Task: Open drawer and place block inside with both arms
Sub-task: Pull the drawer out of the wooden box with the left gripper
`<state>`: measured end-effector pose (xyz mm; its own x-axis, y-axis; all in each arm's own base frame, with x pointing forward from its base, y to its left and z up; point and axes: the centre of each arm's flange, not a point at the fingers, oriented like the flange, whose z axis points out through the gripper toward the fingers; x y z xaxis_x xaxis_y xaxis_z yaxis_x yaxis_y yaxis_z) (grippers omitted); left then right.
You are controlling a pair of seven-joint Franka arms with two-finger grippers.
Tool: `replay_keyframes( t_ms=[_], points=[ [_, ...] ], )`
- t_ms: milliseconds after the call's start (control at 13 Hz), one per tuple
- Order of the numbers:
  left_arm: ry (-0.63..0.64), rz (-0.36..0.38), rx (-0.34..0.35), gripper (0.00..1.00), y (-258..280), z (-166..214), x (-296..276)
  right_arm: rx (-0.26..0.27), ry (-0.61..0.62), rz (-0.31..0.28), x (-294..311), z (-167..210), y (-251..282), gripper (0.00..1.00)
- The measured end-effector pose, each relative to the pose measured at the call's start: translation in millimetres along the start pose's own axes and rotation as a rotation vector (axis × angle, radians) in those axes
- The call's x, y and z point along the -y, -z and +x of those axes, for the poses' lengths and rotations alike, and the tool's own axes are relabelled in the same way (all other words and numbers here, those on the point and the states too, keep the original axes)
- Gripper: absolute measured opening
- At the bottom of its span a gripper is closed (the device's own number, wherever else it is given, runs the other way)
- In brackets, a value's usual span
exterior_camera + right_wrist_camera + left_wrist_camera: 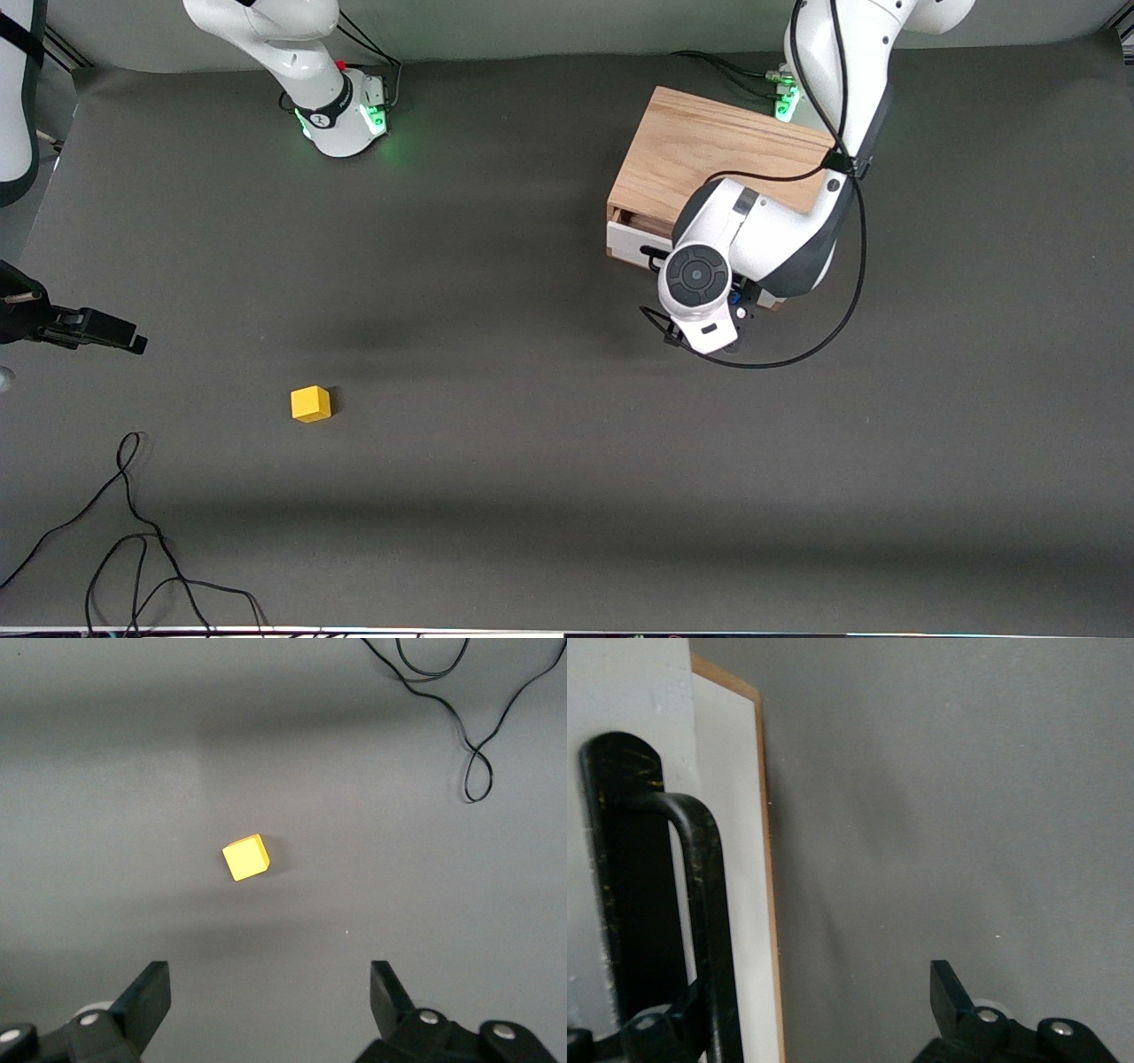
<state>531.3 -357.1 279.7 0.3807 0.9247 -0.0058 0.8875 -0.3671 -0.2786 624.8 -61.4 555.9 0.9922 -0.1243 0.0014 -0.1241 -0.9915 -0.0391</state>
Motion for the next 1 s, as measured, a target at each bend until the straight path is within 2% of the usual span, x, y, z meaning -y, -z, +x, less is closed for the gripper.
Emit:
replay_keyframes(
  t_ms=[692,1000],
  points=[
    [-0.002,-0.047,0.013,1.00,13.4,6.4,-35.2,0.000,0.000,0.000,-0.2,0.0,0.2,1.00],
    [0.001,-0.095,0.023,1.00,25.2,8.2,-52.8,0.000,0.000,0.000,-0.2,0.0,0.2,1.00]
  ],
)
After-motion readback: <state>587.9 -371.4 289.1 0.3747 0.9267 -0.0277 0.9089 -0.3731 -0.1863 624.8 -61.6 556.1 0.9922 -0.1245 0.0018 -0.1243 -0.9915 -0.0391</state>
